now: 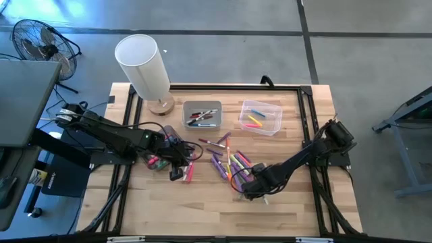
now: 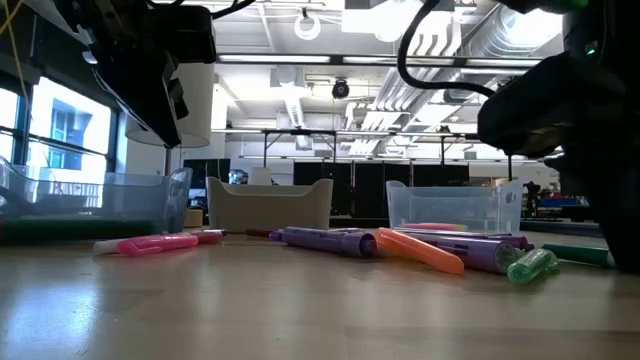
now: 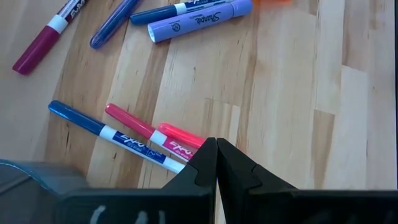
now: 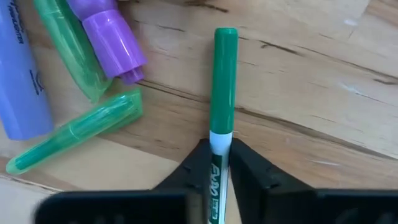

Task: Pick & Place Markers
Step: Put the green marker pen into the white bin

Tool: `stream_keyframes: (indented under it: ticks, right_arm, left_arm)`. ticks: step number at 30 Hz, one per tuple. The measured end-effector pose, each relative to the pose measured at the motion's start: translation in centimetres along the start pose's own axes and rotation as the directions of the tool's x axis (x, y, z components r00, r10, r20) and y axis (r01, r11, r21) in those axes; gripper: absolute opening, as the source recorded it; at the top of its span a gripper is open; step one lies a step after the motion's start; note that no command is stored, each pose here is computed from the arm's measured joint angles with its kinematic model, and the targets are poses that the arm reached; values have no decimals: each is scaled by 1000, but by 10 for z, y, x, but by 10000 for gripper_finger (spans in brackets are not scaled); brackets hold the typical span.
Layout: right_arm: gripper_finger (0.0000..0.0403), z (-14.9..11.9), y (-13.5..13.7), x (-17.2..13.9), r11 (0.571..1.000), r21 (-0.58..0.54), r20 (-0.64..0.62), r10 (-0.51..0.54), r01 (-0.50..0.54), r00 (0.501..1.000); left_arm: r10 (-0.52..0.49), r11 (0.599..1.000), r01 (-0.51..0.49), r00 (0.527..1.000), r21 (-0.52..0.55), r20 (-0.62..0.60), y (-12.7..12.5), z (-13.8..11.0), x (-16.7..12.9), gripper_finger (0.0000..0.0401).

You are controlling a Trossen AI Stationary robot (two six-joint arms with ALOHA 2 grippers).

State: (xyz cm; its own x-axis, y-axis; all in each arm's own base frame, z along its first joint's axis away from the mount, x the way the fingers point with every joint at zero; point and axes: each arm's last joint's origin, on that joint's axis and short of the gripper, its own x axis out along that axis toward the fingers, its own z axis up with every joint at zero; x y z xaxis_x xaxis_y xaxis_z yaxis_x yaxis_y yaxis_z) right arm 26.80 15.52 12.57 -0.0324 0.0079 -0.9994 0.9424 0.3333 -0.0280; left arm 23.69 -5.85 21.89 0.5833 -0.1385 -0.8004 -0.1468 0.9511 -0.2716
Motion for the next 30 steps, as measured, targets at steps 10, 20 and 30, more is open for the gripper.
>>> stream_keyframes:
  ticks: [10,20,30]
  right_arm:
    - [22,5,2,-6,1000,-16,26,20,-20,999]
    - [23,7,-17,-50,994,14,160,104,-108,982]
    - [19,43,-35,-121,919,-166,441,394,-358,807]
  left_arm:
    - [-38,999,38,999,2,-19,-1,-1,0,1]
    - [-38,999,38,999,12,-17,-1,0,0,1]
    - [-11,1000,10,998,25,68,-2,6,0,1]
